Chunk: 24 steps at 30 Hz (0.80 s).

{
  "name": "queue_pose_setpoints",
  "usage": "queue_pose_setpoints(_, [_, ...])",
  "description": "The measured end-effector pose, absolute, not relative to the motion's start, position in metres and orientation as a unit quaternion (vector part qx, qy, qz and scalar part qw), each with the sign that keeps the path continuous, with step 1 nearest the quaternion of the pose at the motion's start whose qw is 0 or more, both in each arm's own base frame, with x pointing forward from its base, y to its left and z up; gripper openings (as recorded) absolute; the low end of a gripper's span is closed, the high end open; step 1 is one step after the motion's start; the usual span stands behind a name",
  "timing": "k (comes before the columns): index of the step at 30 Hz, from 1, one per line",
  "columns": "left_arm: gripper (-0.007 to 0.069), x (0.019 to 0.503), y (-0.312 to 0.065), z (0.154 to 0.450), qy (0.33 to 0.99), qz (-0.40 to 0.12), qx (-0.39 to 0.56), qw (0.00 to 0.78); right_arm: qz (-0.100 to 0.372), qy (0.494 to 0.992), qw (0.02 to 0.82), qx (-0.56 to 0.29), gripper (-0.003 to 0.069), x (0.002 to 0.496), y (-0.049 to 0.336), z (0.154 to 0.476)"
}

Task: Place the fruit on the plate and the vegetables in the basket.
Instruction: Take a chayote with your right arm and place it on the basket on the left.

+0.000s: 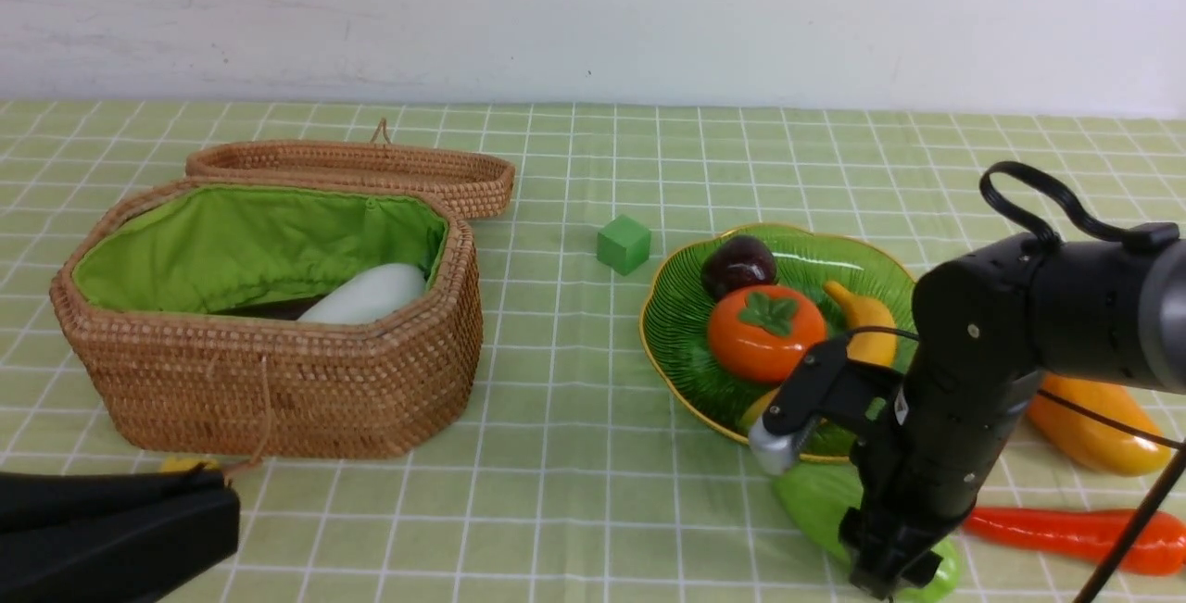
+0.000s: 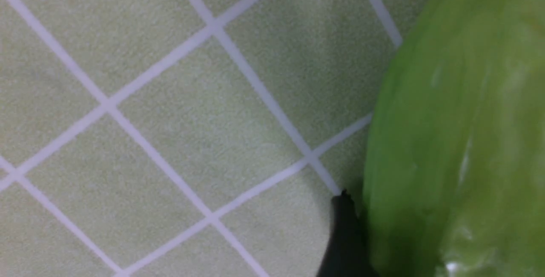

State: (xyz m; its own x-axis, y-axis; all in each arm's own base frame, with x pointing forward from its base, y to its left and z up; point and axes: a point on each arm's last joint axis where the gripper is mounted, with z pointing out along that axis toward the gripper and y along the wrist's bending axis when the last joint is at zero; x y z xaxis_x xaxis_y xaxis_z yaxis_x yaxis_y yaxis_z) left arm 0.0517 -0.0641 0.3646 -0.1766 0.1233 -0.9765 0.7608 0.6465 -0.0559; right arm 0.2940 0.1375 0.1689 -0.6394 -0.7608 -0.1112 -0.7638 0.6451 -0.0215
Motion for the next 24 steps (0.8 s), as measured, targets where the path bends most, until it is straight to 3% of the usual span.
queue_pose_setpoints(12, [0.0008, 0.052, -0.064, 0.365, 0.713, -0.284, 0.310, 0.562, 0.019, 0.908, 0.033, -0.418, 0.0447, 0.290, 0.137, 0.169])
queue_pose_setpoints(24, [0.0015, 0.052, -0.064, 0.365, 0.713, -0.284, 0.310, 0.562, 0.060, 0.917, -0.001, -0.393, 0.0447, 0.288, 0.144, 0.182])
